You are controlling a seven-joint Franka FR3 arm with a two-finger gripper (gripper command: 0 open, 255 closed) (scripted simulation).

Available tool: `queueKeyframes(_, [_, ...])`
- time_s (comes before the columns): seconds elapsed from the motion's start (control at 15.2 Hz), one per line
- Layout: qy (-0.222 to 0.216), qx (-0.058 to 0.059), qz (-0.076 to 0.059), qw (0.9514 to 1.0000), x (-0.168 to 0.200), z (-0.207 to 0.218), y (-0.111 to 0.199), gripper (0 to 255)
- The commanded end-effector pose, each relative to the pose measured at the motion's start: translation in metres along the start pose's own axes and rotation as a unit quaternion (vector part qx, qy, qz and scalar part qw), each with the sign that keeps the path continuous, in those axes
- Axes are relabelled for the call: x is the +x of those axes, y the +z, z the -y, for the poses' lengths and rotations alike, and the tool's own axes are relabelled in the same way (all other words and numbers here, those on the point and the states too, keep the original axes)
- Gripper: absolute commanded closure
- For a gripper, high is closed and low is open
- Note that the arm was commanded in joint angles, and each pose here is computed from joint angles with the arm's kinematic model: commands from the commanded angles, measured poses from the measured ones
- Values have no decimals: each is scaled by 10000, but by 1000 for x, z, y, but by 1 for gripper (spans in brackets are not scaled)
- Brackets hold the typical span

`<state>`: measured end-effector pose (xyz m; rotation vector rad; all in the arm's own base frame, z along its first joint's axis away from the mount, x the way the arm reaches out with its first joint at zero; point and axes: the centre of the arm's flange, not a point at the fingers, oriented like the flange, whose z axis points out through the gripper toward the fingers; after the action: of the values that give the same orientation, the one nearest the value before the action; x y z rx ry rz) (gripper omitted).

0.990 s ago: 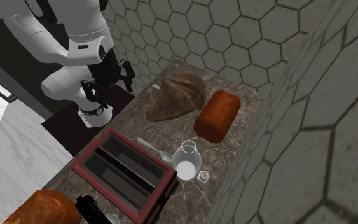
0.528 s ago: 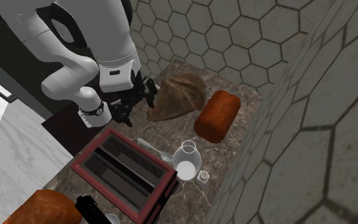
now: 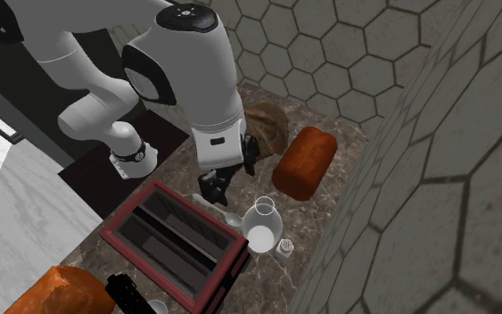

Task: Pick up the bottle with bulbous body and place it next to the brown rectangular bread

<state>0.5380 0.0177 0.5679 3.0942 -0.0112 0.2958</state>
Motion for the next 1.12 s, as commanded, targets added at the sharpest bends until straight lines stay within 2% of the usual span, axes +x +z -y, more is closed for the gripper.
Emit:
queueKeyframes(0.0, [-20,38,-27,10000,24,3,8,0])
queueKeyframes(0.13, [-40,74,-52,10000,48,5,18,0])
queueKeyframes(0.66, [-41,76,-54,9999,50,6,58,0])
queueKeyframes(1.06, [-41,76,-54,9999,50,6,58,0])
